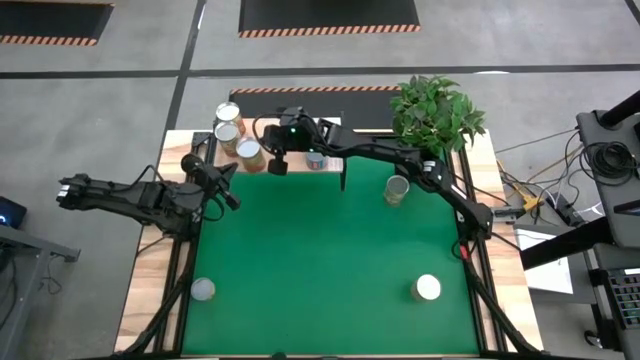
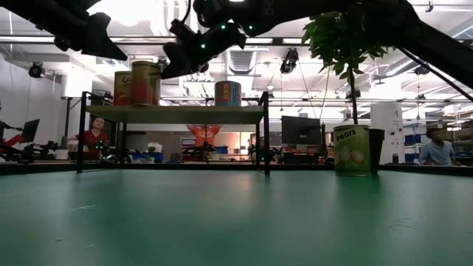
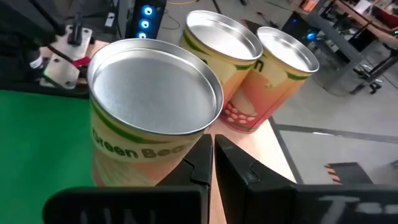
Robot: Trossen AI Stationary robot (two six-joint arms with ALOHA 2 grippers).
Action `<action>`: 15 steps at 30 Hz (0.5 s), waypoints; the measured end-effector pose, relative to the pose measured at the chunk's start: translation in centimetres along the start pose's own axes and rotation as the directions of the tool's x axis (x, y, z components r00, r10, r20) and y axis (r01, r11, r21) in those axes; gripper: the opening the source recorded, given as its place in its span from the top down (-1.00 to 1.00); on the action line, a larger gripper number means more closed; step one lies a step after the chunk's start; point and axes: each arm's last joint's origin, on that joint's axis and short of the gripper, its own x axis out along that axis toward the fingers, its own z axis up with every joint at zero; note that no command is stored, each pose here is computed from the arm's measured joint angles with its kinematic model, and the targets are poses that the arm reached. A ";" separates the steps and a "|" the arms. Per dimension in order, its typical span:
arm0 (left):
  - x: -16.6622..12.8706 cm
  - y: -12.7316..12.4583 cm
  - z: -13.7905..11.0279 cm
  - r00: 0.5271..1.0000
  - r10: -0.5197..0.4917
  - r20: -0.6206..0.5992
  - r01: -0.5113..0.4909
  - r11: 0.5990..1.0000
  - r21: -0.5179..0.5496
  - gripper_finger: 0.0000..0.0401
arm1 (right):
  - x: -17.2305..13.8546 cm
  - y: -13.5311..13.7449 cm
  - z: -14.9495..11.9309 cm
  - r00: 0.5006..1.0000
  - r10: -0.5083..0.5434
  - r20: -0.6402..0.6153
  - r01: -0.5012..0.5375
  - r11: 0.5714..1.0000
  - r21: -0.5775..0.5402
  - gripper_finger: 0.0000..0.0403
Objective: Pick and place cans onto a shelf
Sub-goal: Put the orange can on the shelf aligned with the other orange can
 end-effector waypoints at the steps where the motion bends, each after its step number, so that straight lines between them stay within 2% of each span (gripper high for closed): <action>1: 0.0 -0.1 0.0 1.000 -0.011 -0.002 0.011 1.000 0.000 1.00 | -0.1 0.2 0.1 1.000 0.003 0.000 -0.003 1.000 -0.003 0.96; 8: 0.4 -1.0 -0.2 0.990 -0.136 -0.044 0.139 0.989 0.054 1.00 | -0.2 0.5 0.3 1.000 0.013 -0.005 -0.013 1.000 -0.020 0.96; 15: 1.4 -1.8 -0.3 0.996 -0.063 -0.059 0.067 0.995 0.079 1.00 | -0.2 0.5 0.3 1.000 0.011 -0.004 -0.011 1.000 -0.022 0.96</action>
